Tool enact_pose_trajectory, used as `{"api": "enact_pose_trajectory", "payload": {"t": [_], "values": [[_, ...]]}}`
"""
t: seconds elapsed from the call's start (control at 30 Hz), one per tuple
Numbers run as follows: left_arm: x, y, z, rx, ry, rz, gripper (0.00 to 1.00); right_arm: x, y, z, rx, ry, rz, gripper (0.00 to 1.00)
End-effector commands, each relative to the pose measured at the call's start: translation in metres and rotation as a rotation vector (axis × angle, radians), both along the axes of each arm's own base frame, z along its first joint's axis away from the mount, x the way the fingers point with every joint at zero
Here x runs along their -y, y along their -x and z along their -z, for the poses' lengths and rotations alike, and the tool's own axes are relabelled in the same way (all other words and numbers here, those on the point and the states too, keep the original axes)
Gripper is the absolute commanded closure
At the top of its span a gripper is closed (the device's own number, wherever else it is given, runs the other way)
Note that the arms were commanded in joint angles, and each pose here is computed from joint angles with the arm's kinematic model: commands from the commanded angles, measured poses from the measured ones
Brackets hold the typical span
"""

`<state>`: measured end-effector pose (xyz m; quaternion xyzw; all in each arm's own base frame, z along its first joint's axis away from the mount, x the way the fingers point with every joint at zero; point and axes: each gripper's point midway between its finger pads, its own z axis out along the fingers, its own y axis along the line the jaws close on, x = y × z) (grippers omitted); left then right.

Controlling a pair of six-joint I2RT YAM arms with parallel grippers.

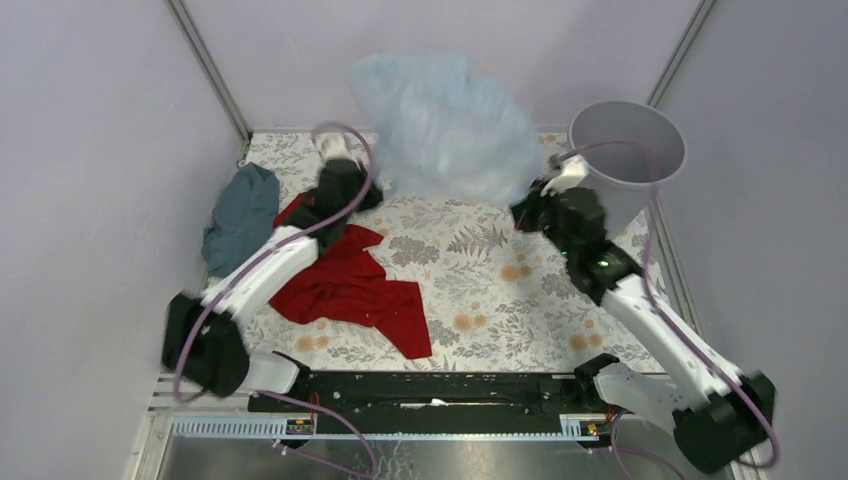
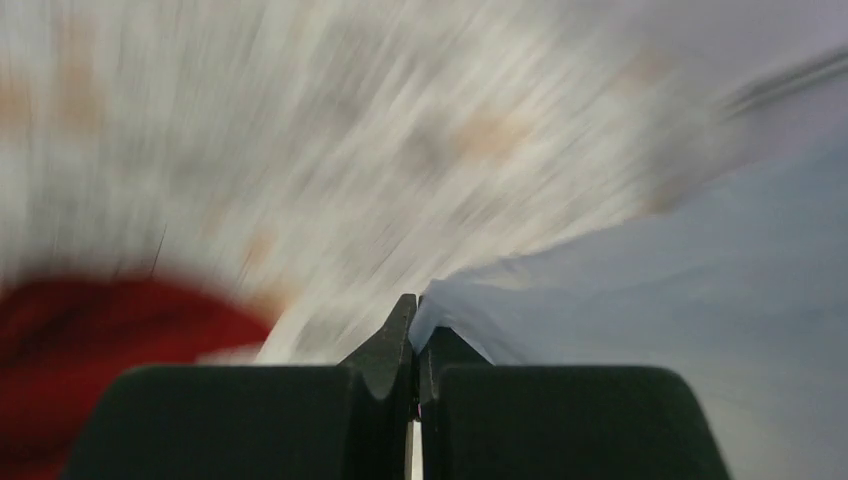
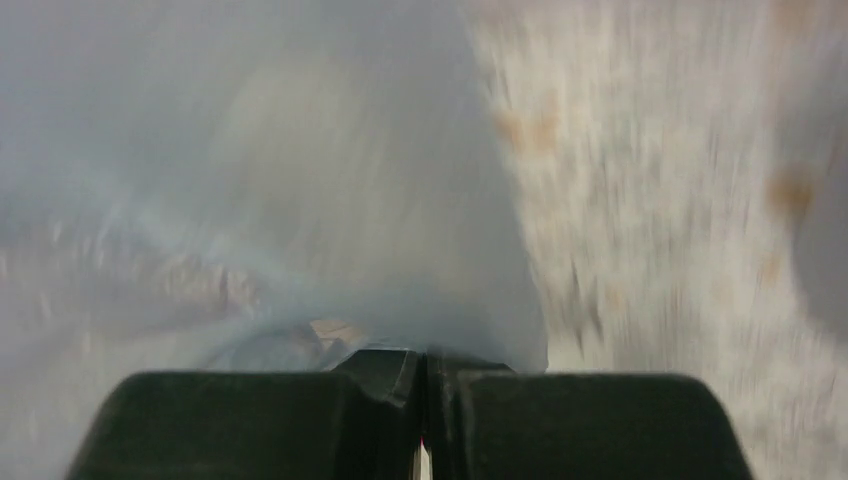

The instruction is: Put the trash bags into the trash bin

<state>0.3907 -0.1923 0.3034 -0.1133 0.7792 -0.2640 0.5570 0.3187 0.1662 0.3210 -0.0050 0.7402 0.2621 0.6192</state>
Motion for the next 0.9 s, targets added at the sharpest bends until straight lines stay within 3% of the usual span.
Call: {"api": "enact_pose_trajectory", "payload": {"t": [0.0, 0.1, 0.2, 0.33, 0.4, 0.5, 0.6, 0.7, 0.77, 0.87], "values": [[-0.006, 0.047, 0.167, -0.457, -0.065, 0.043, 1.00, -0.007, 0.012, 0.106, -0.284, 0.062, -0.034, 1.00], [0.015, 0.026, 0.084, -0.324, -0.018, 0.126, 1.00, -0.006, -0.008, 0.041, -0.160, 0.092, -0.014, 1.00], [0.041, 0.019, -0.049, -0.112, 0.042, 0.247, 1.00, -0.015, -0.022, -0.073, 0.019, 0.066, -0.039, 1.00], [0.056, 0.072, -0.217, 0.278, 0.113, 0.345, 1.00, -0.027, 0.005, -0.180, 0.218, -0.026, -0.161, 1.00], [0.053, 0.097, -0.245, 0.385, 0.164, 0.365, 1.00, -0.024, 0.020, -0.199, 0.284, -0.076, -0.179, 1.00], [0.041, 0.086, -0.195, 0.332, 0.155, 0.267, 1.00, -0.020, 0.025, -0.169, 0.280, -0.090, -0.168, 1.00], [0.030, 0.059, -0.046, -0.004, -0.028, 0.141, 1.00, -0.016, 0.010, -0.070, 0.055, -0.041, -0.102, 1.00], [0.011, 0.074, 0.079, -0.266, -0.171, 0.102, 1.00, -0.017, 0.020, 0.034, -0.183, 0.015, -0.114, 1.00], [-0.001, 0.093, 0.116, -0.329, -0.172, 0.088, 1.00, -0.017, 0.035, 0.067, -0.241, 0.006, -0.141, 1.00], [0.000, 0.109, 0.108, -0.286, -0.103, 0.131, 1.00, -0.010, 0.047, 0.070, -0.227, -0.009, -0.134, 1.00]]}}
